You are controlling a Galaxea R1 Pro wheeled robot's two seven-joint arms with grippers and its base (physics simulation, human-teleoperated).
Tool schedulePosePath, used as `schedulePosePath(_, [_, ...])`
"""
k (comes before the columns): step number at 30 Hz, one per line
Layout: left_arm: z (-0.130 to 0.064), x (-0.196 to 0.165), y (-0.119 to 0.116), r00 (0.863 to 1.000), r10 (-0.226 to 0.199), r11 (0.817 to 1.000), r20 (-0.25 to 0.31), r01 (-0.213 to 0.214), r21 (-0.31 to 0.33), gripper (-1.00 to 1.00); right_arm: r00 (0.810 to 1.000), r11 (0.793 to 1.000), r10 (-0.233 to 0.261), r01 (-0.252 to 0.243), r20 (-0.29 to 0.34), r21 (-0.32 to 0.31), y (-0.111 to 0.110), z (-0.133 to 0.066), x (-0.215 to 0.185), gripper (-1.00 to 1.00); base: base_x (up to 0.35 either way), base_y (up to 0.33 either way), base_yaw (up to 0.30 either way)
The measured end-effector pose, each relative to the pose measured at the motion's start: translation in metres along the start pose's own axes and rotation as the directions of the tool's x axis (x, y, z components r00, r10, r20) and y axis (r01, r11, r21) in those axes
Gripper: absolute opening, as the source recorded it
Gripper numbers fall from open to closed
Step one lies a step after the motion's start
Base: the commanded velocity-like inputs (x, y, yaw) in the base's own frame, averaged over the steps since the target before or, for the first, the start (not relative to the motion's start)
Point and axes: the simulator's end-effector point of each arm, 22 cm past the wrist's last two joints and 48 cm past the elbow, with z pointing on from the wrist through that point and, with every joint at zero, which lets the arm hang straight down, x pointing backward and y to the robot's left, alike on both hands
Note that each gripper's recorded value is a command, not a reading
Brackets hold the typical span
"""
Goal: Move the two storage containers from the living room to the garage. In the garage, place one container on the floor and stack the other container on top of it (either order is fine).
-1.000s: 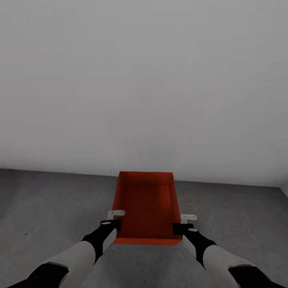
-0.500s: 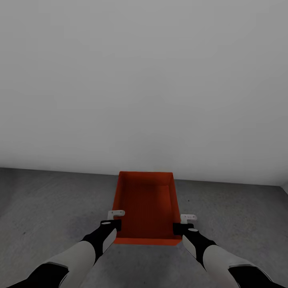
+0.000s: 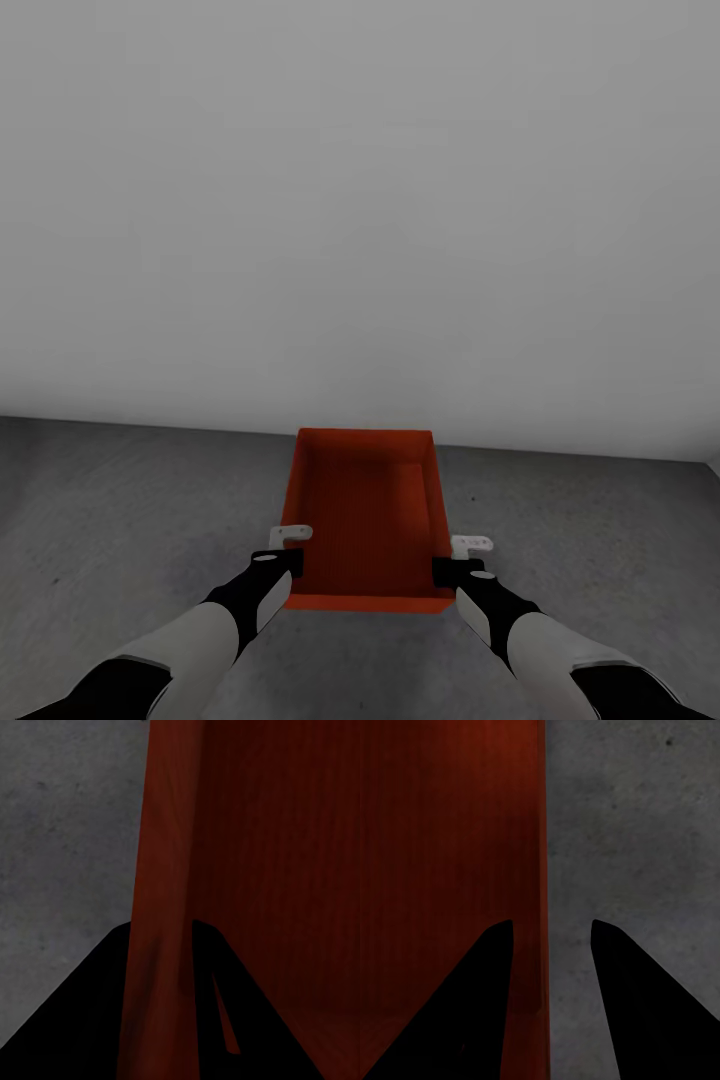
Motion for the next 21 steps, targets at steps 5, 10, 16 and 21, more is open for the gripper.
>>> schedulePosePath(5, [0.008,0.005,0.000,1.000,0.000,1.000,-0.001,0.000,0.000,-1.00,1.000,1.000,0.000,0.000,-0.001,0.000,0.000,0.007,0.005,-1.00,0.000,0.000,0.000])
schedulePosePath(10, [0.015,0.010,-0.001,1.000,0.001,1.000,-0.003,-0.001,0.000,-1.00,1.000,1.000,0.000,0.000,-0.002,0.000,0.000,0.015,0.011,-1.00,0.000,0.000,0.000])
schedulePosePath(16, [0.025,0.014,-0.002,1.000,0.001,1.000,0.003,-0.001,0.000,-1.00,1.000,1.000,0.002,-0.002,0.003,0.000,0.000,0.024,0.016,-1.00,0.000,0.000,0.000])
schedulePosePath(21, [0.032,0.019,-0.003,1.000,0.002,1.000,0.005,-0.002,0.000,-1.00,1.000,1.000,0.003,-0.003,0.005,0.000,0.000,0.032,0.022,-1.00,0.000,0.000,0.000])
